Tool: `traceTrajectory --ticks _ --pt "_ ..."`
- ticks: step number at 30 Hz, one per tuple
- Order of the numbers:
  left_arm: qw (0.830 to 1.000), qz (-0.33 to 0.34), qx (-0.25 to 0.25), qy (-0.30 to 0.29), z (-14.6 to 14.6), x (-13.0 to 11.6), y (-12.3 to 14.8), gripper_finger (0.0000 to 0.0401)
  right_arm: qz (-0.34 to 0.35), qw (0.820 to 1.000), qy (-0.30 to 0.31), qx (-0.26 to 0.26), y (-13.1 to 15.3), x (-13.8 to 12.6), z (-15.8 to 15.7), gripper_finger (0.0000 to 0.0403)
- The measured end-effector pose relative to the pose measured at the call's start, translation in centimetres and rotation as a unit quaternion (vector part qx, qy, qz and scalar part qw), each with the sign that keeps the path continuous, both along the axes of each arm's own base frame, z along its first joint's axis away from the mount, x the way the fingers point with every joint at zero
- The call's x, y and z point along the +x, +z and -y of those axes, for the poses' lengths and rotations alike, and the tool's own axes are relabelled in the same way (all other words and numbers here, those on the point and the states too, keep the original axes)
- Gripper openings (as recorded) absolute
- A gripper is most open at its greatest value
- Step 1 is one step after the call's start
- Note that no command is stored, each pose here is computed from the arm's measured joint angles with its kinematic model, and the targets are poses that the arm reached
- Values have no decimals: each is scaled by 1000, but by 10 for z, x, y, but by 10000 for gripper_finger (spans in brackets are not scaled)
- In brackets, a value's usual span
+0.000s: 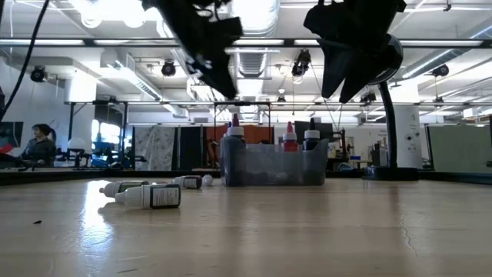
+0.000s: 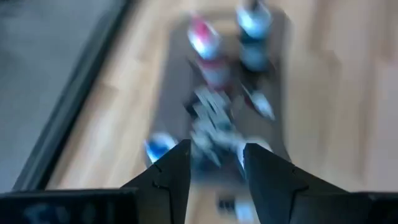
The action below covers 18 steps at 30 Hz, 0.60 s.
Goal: Pick & Place food coloring
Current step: Put the small black food coloring bottle into the black transparent bin
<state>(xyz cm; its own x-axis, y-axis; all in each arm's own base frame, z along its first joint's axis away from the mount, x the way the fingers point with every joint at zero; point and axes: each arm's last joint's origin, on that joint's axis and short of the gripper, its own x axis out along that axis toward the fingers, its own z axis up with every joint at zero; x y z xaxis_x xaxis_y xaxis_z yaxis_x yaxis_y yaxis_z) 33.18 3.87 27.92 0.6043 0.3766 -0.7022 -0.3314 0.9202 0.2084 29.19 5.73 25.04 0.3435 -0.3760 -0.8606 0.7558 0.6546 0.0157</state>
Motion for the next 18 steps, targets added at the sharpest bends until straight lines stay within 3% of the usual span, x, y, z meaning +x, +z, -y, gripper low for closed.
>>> traceTrajectory --ticks 4,8,11,18 --pt "993 -51 -32 -99 20 -26 -12 124 -6 1000 12 -5 -1 0 0 228" --pt "975 -78 -82 -192 37 -51 -37 124 -11 1000 22 -9 -1 0 0 228" --pt "971 -101 -72 -204 40 -63 -67 124 -13 1000 25 -11 -1 0 0 228" --pt "976 -42 -55 -208 39 -73 -104 124 -14 999 30 -14 -2 0 0 228"
